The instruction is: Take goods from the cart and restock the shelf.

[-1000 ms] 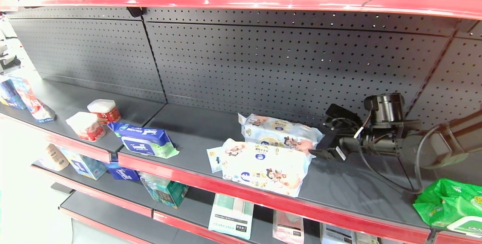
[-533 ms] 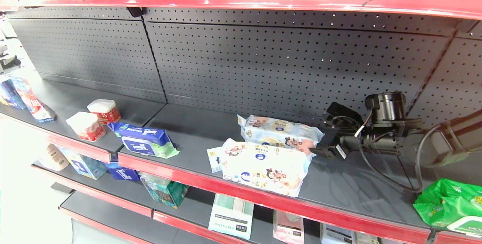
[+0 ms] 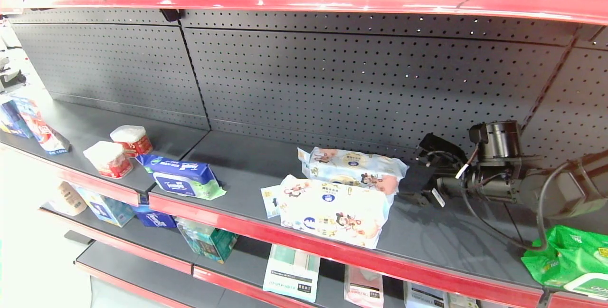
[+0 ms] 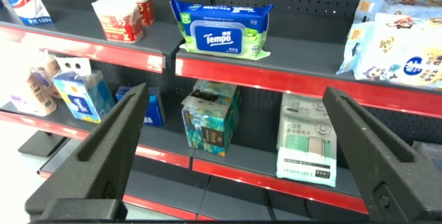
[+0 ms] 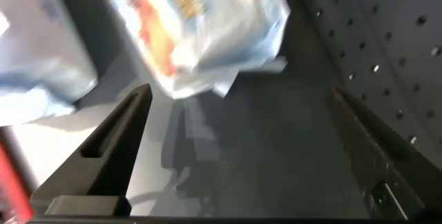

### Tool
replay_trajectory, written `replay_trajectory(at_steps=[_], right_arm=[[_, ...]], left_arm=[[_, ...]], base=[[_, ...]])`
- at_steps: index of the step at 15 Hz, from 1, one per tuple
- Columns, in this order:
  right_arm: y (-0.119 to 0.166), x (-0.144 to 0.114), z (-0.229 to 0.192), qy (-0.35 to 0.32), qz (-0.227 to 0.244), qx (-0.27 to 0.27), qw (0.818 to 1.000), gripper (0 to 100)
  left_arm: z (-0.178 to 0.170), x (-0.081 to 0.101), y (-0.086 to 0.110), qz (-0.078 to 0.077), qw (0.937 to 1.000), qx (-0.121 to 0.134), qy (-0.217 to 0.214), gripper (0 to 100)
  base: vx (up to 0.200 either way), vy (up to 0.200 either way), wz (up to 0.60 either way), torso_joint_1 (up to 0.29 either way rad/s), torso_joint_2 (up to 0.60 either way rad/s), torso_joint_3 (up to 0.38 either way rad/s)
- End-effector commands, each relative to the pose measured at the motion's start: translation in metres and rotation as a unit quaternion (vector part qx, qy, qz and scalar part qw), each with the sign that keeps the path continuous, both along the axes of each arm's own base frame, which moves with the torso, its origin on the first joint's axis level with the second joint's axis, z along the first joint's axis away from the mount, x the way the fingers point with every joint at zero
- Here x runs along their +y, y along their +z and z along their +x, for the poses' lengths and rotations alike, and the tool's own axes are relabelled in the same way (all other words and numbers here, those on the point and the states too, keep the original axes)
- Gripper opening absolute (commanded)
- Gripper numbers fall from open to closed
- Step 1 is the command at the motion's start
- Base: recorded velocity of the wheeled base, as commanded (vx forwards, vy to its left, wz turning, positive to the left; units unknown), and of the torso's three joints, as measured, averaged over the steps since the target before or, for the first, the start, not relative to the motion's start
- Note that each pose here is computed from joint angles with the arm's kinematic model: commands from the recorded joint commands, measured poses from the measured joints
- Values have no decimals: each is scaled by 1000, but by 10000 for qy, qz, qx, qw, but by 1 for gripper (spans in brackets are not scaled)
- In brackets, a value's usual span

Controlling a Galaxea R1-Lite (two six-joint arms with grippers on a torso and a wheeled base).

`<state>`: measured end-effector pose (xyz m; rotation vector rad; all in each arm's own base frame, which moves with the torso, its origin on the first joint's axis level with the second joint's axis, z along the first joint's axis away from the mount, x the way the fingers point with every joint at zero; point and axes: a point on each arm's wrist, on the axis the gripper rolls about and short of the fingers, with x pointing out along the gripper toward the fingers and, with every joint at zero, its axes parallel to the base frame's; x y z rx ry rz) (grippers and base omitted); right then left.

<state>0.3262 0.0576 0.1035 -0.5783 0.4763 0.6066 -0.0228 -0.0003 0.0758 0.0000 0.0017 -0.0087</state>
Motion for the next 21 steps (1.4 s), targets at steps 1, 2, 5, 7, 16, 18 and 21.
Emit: replay_trajectory(at_steps=[1, 2, 5, 7, 16, 18, 21], right_arm=[[6, -3, -10, -40, 45, -23, 10000, 100], [6, -3, -12, -73, 78, -5, 9999, 100], [11, -13, -11, -588, 7, -74, 9982, 100], [16, -19, -16, -1025, 159, -37, 9946, 100], [37, -39, -176, -2580, 1662, -146, 9516, 100], [38, -44, -219, -2487, 2127, -540, 9434, 100], [26, -50, -279, -2190, 2529, -1457, 9311, 100]], left_arm=[[0, 0, 0, 0, 10000, 7, -2, 100], [0, 0, 0, 0, 10000, 7, -2, 100], [0, 0, 0, 0, 10000, 7, -2, 100], [0, 0, 0, 0, 10000, 7, -2, 100], [0, 0, 0, 0, 10000, 7, -2, 100], [0, 0, 0, 0, 10000, 7, -2, 100], [0, 0, 0, 0, 10000, 7, -2, 100]], base=[[0, 0, 0, 0, 0, 0], [0, 0, 0, 0, 0, 0], [0, 0, 0, 0, 0, 0], [0, 0, 0, 0, 0, 0], [0, 0, 0, 0, 0, 0], [0, 0, 0, 0, 0, 0], [0, 0, 0, 0, 0, 0]])
